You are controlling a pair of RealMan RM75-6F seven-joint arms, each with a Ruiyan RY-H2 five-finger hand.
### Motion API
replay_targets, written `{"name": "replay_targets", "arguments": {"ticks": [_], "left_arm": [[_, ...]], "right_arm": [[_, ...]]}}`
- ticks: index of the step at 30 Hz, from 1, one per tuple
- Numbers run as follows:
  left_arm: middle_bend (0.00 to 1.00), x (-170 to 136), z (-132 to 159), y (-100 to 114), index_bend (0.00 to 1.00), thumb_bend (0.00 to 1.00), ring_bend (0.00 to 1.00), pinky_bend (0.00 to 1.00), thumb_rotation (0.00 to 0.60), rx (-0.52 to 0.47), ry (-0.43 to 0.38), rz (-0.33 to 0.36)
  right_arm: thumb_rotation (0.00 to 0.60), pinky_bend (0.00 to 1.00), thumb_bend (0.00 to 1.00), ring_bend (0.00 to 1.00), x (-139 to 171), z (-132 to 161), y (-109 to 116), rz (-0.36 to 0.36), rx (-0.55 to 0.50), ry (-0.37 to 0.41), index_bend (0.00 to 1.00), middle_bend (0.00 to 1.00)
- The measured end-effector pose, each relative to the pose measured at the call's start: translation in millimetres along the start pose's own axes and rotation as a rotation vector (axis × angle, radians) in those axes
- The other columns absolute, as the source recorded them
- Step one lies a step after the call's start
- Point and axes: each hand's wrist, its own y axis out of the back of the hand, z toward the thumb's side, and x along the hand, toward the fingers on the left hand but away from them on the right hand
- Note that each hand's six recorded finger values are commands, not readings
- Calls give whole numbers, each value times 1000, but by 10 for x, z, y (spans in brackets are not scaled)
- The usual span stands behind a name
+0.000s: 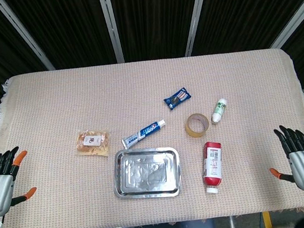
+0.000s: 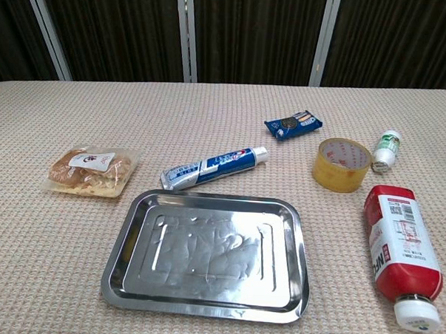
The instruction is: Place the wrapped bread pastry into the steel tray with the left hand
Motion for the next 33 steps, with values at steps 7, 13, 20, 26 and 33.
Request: {"name": "replay_targets", "arguments": {"ticks": [7, 13, 20, 26, 33], "left_arm": [[0, -9, -9, -18, 105, 95, 0, 0, 575, 1, 3, -8], [0, -23, -12, -17, 111, 95, 0, 0, 573, 3, 5, -7], [0, 19, 13, -31, 112, 97, 0, 0, 573, 9, -7, -17], [0, 151, 63, -106, 96, 100, 0, 0, 575, 27, -43, -54], [0, 470, 127, -283, 92, 111, 0, 0, 578, 57, -91, -136]], "right_arm": [[600, 0, 0, 0, -5, 4, 0, 0, 3, 2, 0, 0], [600, 0, 0, 0, 0, -2, 2, 1, 1, 2, 0, 0], [600, 0, 0, 0, 22, -30, 3, -3, -5, -5, 0, 0], [600, 0, 0, 0, 27, -51, 7, -4, -5, -10, 0, 0], [600, 0, 0, 0, 27, -65, 8, -2, -3, -16, 0, 0]]}}
